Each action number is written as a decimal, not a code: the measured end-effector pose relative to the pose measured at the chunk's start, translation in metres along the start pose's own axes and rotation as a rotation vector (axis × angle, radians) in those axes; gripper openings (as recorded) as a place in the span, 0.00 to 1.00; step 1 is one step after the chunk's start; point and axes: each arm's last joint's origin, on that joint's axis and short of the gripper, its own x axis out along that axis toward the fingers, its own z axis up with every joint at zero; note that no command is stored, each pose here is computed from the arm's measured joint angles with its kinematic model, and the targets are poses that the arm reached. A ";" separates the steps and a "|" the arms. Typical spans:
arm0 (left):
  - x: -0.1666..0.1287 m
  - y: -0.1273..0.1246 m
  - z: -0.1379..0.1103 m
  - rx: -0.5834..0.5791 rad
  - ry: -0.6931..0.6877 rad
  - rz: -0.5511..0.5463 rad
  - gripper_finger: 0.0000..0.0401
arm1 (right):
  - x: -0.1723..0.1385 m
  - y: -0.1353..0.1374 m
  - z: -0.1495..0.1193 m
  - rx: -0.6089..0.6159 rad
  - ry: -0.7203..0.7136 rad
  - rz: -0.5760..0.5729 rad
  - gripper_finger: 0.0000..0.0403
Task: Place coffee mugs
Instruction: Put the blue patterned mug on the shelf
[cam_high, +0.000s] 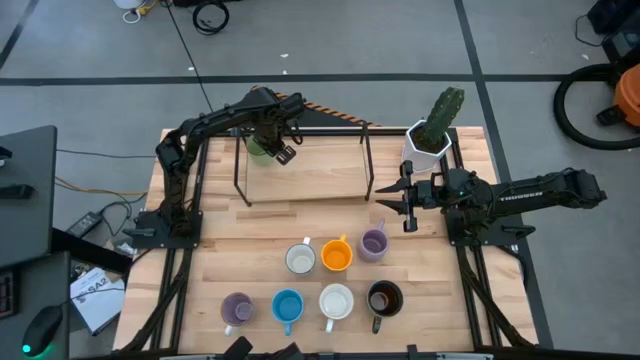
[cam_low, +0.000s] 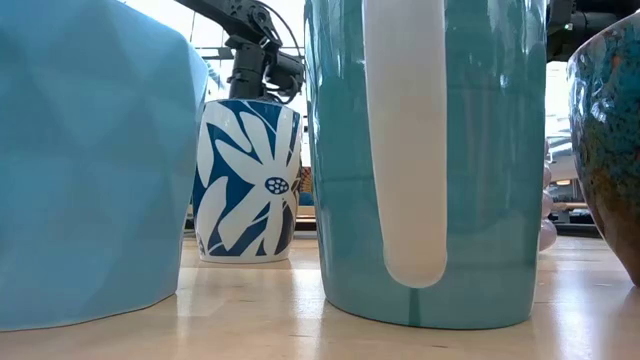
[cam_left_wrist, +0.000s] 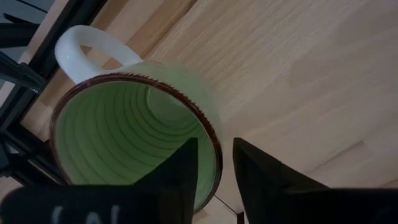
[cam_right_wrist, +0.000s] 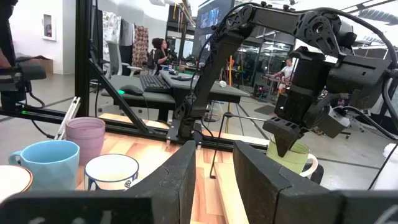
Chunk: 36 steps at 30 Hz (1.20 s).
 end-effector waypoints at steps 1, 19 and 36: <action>-0.002 0.000 0.000 0.006 -0.006 -0.001 0.28 | 0.000 0.000 0.000 0.000 0.000 0.000 0.28; -0.086 -0.101 -0.047 0.364 -0.099 -0.264 0.33 | 0.000 0.000 0.000 -0.025 0.000 0.000 0.28; -0.107 -0.240 -0.174 0.549 -0.320 -0.163 0.33 | 0.000 0.000 0.002 -0.043 -0.016 -0.003 0.28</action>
